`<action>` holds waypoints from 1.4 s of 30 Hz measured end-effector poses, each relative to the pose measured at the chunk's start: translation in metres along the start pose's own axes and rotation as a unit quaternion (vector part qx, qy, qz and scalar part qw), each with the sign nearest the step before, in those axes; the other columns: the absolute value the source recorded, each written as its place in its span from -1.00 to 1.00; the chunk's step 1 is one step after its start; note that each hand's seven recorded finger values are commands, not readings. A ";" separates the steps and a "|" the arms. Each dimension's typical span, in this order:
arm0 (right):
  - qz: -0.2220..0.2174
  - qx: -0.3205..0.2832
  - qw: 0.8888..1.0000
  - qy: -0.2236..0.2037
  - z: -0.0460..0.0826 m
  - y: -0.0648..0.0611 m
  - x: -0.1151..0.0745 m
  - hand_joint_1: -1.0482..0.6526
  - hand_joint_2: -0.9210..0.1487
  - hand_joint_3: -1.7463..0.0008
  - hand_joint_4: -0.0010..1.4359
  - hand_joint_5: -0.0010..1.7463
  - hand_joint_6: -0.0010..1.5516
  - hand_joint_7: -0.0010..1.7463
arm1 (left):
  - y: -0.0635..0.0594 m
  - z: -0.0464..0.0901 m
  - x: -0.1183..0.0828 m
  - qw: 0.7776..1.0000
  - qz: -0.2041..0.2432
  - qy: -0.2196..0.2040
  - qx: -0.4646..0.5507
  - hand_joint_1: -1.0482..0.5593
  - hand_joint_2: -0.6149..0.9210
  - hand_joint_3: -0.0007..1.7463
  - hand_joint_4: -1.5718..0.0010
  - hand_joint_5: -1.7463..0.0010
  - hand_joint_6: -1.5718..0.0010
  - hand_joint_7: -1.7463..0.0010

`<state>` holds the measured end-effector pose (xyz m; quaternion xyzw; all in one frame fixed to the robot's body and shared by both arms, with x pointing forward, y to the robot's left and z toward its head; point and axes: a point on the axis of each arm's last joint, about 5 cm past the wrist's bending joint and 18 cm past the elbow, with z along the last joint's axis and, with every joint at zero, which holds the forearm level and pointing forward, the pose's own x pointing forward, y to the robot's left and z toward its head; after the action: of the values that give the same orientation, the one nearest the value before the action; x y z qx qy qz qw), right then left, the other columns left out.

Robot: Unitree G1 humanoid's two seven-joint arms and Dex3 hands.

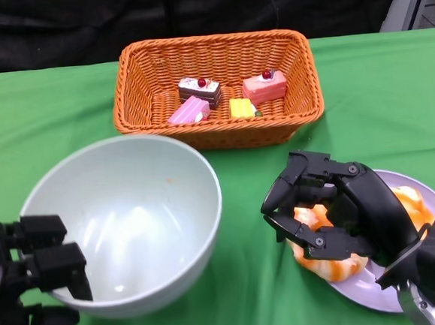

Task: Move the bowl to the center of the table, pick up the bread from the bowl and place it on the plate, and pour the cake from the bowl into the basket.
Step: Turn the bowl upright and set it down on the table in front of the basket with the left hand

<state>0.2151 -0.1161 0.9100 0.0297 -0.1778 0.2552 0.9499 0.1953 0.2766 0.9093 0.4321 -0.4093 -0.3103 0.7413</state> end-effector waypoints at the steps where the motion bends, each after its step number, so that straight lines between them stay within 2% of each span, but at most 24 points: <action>1: 0.000 0.000 1.000 0.000 0.000 0.000 0.000 0.03 -0.47 0.18 0.08 0.81 -0.09 0.40 | -0.001 0.000 0.000 1.000 -0.001 0.000 -0.002 0.26 0.71 -0.31 0.07 -1.00 0.09 -0.59; 3: 0.000 0.001 1.000 0.001 0.000 0.000 0.000 0.02 -0.46 0.17 0.08 0.81 -0.09 0.40 | -0.001 0.000 0.000 1.000 -0.002 0.000 -0.002 0.26 0.80 -0.46 0.07 -1.00 0.09 -0.59; 11: -0.003 0.007 1.000 -0.001 0.001 0.000 -0.001 0.04 -0.42 0.14 0.10 0.81 -0.07 0.39 | -0.011 -0.001 0.004 1.000 -0.017 0.017 -0.015 0.26 0.92 -0.71 0.08 -1.00 0.34 -0.96; 15: -0.004 0.007 1.000 0.000 0.001 0.000 -0.001 0.02 -0.42 0.13 0.09 0.80 -0.08 0.39 | -0.019 -0.002 0.008 0.999 -0.025 0.029 -0.021 0.19 1.00 -0.83 0.10 -1.00 0.38 -0.99; 18: -0.005 0.008 1.000 0.003 0.001 0.000 -0.002 0.03 -0.43 0.13 0.08 0.80 -0.08 0.39 | -0.024 -0.003 0.010 0.998 -0.031 0.040 -0.021 0.18 1.00 -0.72 0.12 -1.00 0.28 -0.83; 20: -0.005 0.009 1.000 0.005 0.001 0.001 -0.002 0.04 -0.43 0.13 0.08 0.81 -0.08 0.39 | -0.028 -0.004 0.013 0.998 -0.036 0.043 -0.022 0.17 1.00 -0.76 0.14 -1.00 0.25 -0.76; 30: -0.006 0.009 1.000 0.005 0.001 0.001 -0.002 0.03 -0.44 0.15 0.08 0.80 -0.08 0.41 | -0.037 -0.007 0.030 0.998 -0.059 0.034 -0.014 0.16 1.00 -0.92 0.21 -1.00 0.33 -0.79; 35: -0.007 0.008 1.000 0.005 0.001 0.001 -0.002 0.04 -0.44 0.14 0.09 0.80 -0.09 0.40 | -0.041 -0.008 0.036 0.996 -0.083 0.033 -0.012 0.12 1.00 -0.85 0.24 -1.00 0.43 -0.92; 42: -0.006 0.005 1.000 0.006 0.001 0.002 -0.002 0.04 -0.44 0.15 0.09 0.81 -0.09 0.41 | -0.042 -0.010 0.045 0.993 -0.109 0.036 0.004 0.03 1.00 -0.87 0.24 -1.00 0.40 -0.86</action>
<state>0.2123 -0.1155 0.9098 0.0340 -0.1701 0.2503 0.9525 0.2208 0.2257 0.8837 0.4877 -0.3340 -0.3720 0.7157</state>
